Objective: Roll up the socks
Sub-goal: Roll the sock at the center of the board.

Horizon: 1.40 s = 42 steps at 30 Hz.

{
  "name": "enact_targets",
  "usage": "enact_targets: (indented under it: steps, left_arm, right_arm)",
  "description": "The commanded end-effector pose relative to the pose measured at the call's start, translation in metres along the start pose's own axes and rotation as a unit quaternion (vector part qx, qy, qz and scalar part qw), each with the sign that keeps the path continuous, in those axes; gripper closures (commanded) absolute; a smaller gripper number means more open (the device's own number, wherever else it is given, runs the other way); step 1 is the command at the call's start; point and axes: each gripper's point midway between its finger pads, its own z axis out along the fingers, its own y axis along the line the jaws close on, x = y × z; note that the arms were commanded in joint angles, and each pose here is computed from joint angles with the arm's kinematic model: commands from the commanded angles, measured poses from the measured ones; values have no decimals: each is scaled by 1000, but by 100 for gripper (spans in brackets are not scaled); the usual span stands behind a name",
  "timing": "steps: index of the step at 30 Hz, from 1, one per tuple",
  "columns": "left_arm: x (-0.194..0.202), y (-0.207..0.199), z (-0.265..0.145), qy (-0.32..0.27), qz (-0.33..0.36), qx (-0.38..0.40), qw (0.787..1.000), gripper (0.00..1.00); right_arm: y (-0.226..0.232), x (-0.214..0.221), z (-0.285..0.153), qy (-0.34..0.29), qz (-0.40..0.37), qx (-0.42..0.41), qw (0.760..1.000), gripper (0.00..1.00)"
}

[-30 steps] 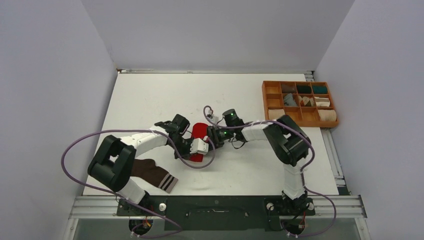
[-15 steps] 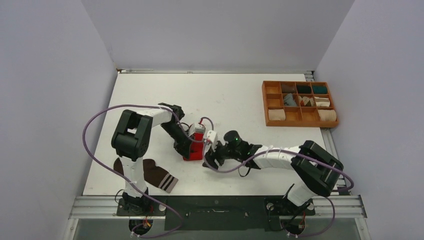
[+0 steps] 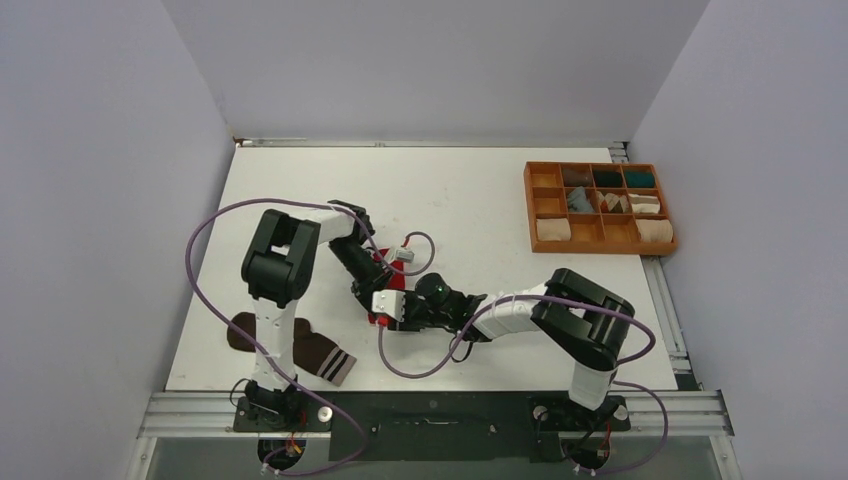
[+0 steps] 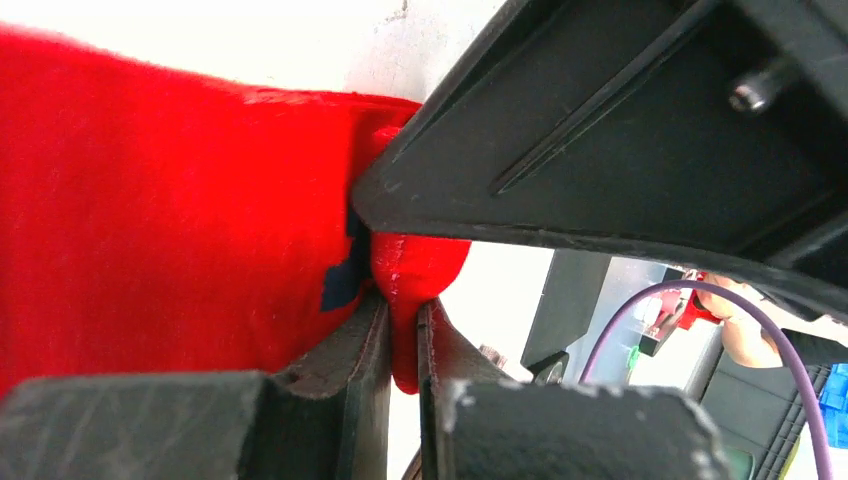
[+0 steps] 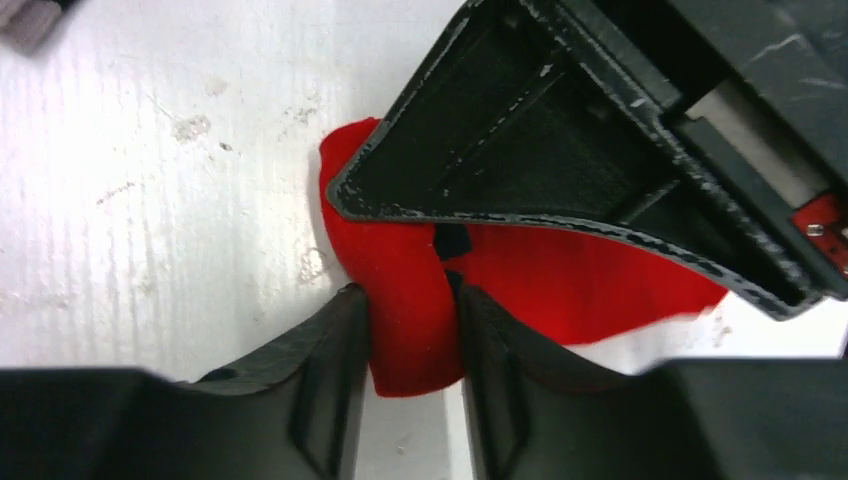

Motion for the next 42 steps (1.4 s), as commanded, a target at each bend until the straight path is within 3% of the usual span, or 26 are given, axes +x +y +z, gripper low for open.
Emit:
enact_targets:
  steps: [1,3,4,6,7,10,12,20,27,32,39,41,42]
  left_arm:
    - [-6,4,2,1,2,4,1000,100]
    - [-7,3,0,0,7,5,1000,91]
    - [-9,2,-4,-8,15,4,1000,79]
    - [-20,1,-19,-57,42,-11,997,59]
    - [-27,1,-32,-92,57,-26,994,53]
    - [-46,-9,-72,-191,116,-70,972,47]
    - [-49,-14,-87,-222,158,-99,957,45]
    - [-38,-22,-62,-177,336,-212,900,37]
    - [-36,5,-32,-76,385,-273,878,33]
    - [-36,25,-27,-57,384,-322,863,40]
    - [-30,34,-28,-48,344,-342,873,86]
    - [-29,29,-26,-50,315,-321,892,100]
    - [-26,27,-24,-47,295,-305,904,100]
  right_arm:
    - [-4,-6,7,2,-15,0,1000,77]
    - [2,-6,4,-1,0,-9,1000,90]
    - [5,-7,1,-3,11,-13,1000,94]
    - [10,-3,-3,1,47,-18,999,95]
    - [12,0,-6,5,70,-21,997,95]
    - [21,10,-13,1,159,-43,986,95]
    - [23,16,-14,-6,226,-64,972,95]
    - [36,20,-7,-15,410,-176,895,95]
    - [31,39,4,22,518,-204,830,95]
    - [29,48,8,34,546,-204,812,94]
    - [20,43,7,22,544,-200,815,92]
    - [13,39,4,14,539,-194,820,77]
    - [10,38,2,10,538,-190,821,72]
